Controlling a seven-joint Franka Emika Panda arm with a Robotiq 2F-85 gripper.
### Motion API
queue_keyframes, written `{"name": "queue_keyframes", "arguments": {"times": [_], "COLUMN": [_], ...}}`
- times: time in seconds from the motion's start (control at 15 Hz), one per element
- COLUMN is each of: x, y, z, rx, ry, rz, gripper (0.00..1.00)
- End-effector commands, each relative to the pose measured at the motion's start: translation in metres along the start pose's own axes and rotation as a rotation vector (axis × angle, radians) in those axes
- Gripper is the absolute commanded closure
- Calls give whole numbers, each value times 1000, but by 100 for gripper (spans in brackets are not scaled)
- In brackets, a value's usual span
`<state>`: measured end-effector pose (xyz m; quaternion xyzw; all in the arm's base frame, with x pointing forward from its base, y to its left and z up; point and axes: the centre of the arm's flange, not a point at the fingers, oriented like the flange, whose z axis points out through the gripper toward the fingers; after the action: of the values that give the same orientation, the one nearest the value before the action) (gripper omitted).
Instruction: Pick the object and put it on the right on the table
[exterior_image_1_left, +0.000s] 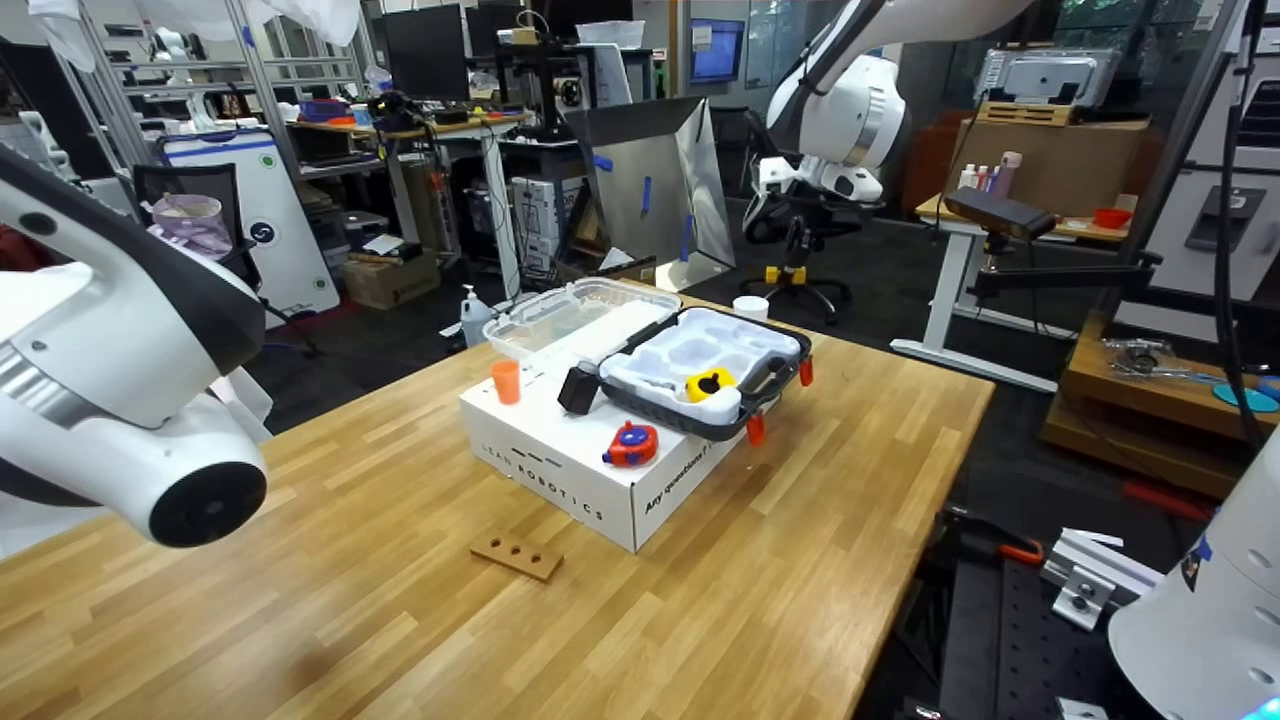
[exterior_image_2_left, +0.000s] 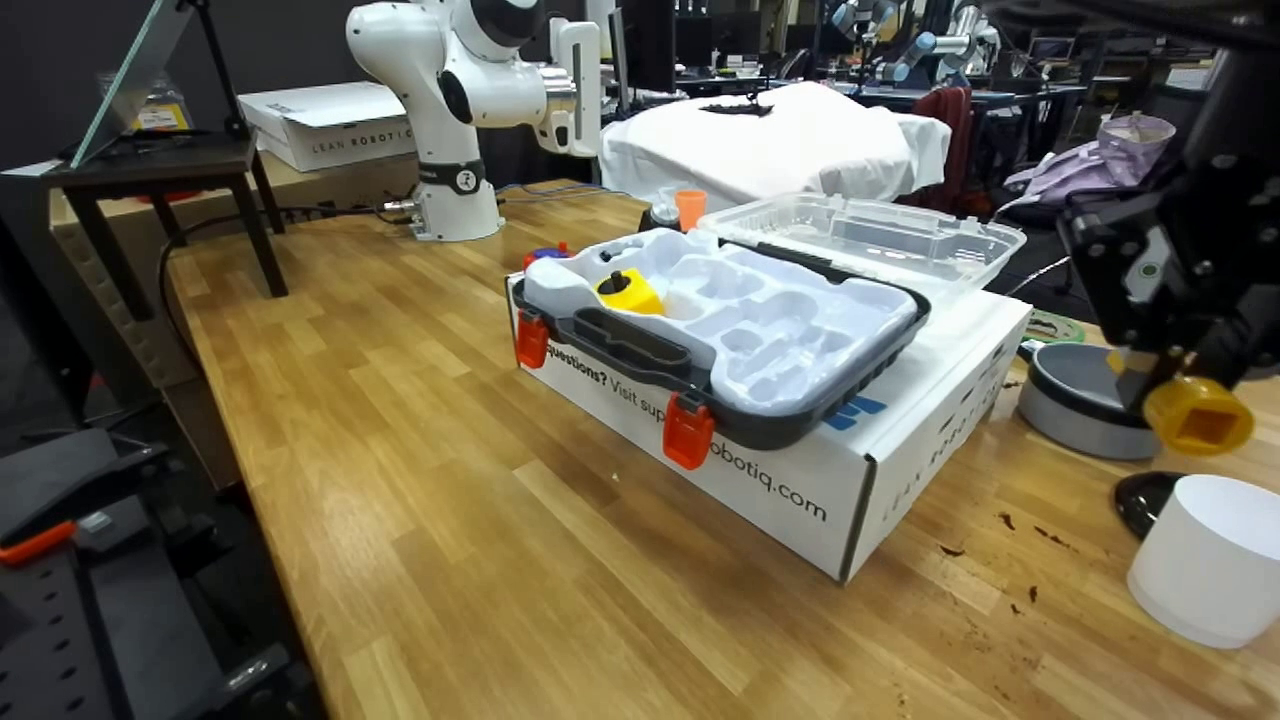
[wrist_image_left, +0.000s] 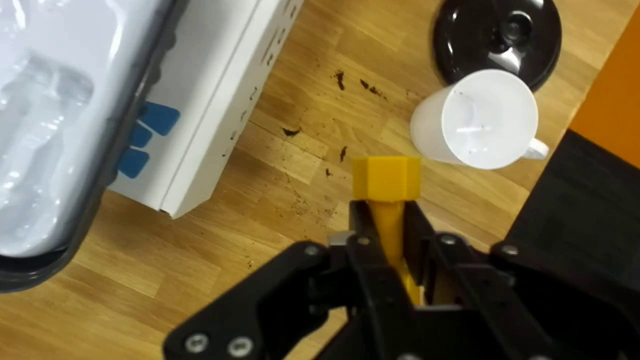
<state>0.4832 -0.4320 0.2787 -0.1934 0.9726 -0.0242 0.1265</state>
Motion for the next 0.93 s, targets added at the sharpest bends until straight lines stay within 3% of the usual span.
{"name": "queue_keyframes", "arguments": {"times": [0.0, 0.47, 0.87], "x": [12, 30, 36], "y": [-7, 10, 23], "z": [13, 52, 73], "rx": [20, -55, -77], "ry": [30, 71, 94], "rz": [146, 239, 196], "gripper": [95, 95, 95]}}
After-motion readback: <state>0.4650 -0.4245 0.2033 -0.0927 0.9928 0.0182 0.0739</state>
